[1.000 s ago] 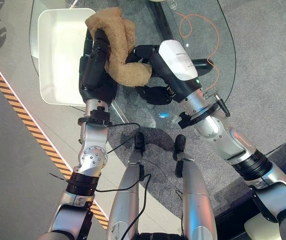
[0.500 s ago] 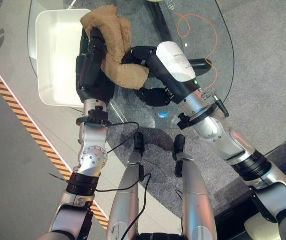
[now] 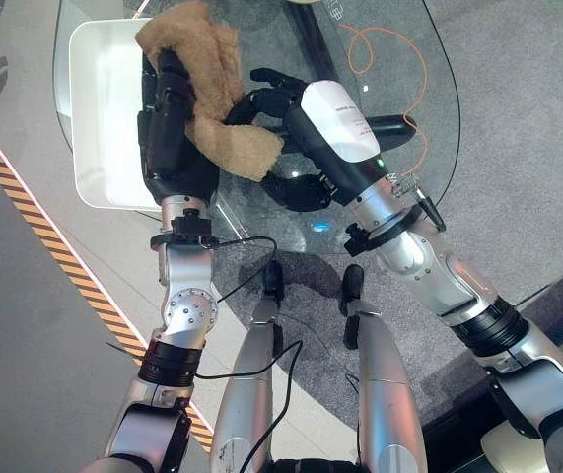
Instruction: Wipe the table with a cloth and put it in the basket.
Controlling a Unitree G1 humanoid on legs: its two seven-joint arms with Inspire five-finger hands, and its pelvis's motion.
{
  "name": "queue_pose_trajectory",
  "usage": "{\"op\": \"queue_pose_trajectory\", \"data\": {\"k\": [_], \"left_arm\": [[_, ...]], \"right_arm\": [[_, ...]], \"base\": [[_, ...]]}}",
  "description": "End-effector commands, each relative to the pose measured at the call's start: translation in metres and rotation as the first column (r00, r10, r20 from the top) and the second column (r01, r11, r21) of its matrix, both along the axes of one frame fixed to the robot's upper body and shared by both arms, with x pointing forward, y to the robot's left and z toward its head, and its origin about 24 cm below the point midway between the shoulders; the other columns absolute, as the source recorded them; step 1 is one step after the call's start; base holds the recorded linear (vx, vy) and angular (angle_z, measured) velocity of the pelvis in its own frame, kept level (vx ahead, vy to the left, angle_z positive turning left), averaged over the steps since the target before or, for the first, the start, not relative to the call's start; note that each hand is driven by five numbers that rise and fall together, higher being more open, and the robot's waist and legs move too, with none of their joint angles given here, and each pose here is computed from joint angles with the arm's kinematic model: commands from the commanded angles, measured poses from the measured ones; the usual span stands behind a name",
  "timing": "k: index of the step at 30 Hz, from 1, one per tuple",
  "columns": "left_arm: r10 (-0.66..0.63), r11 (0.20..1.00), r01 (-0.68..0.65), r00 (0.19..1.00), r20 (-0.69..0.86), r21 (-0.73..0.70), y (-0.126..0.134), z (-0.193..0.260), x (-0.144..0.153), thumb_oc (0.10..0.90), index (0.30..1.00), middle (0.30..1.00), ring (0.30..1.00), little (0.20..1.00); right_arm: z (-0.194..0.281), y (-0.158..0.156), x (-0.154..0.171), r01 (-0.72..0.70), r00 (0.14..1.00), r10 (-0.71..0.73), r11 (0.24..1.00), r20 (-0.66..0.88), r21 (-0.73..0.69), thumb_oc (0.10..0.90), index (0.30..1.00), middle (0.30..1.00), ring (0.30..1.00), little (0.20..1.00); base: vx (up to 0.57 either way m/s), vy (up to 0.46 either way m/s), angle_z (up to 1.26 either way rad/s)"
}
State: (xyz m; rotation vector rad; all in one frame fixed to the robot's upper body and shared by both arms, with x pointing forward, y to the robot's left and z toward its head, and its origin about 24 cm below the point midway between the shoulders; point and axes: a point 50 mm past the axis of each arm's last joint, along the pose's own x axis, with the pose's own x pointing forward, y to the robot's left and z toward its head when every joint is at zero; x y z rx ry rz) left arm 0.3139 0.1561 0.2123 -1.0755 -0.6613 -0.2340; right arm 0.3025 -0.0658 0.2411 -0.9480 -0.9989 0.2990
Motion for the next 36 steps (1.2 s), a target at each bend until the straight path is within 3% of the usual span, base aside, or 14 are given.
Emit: {"op": "queue_pose_trajectory", "data": {"k": [1, 26, 36], "left_arm": [[0.071, 0.997, -0.068, 0.901, 0.428, -0.021, -0.003, 0.078, -0.038, 0.1, 0.3, 0.3, 0.3, 0.2], [0.267, 0.963, -0.23, 0.868, 0.418, -0.138, 0.017, 0.083, -0.045, 0.1, 0.3, 0.3, 0.3, 0.2], [0.376, 0.927, -0.346, 0.844, 0.384, -0.146, 0.031, 0.082, -0.042, 0.1, 0.3, 0.3, 0.3, 0.2]], "right_arm": [[0.055, 0.025, -0.045, -0.227, 0.931, 0.197, 0.972, 0.307, 0.065, 0.8, 0.9, 0.9, 0.9, 0.9], [0.058, 0.009, -0.038, -0.157, 0.933, 0.101, 0.978, 0.345, 0.138, 0.8, 0.9, 0.9, 0.9, 0.9], [0.054, -0.016, -0.018, -0.008, 0.934, -0.092, 0.961, 0.345, 0.277, 0.8, 0.9, 0.9, 0.9, 0.9]], "base": [[0.0, 0.0, 0.0], [0.0, 0.0, 0.0], [0.0, 0.0, 0.0]]}}
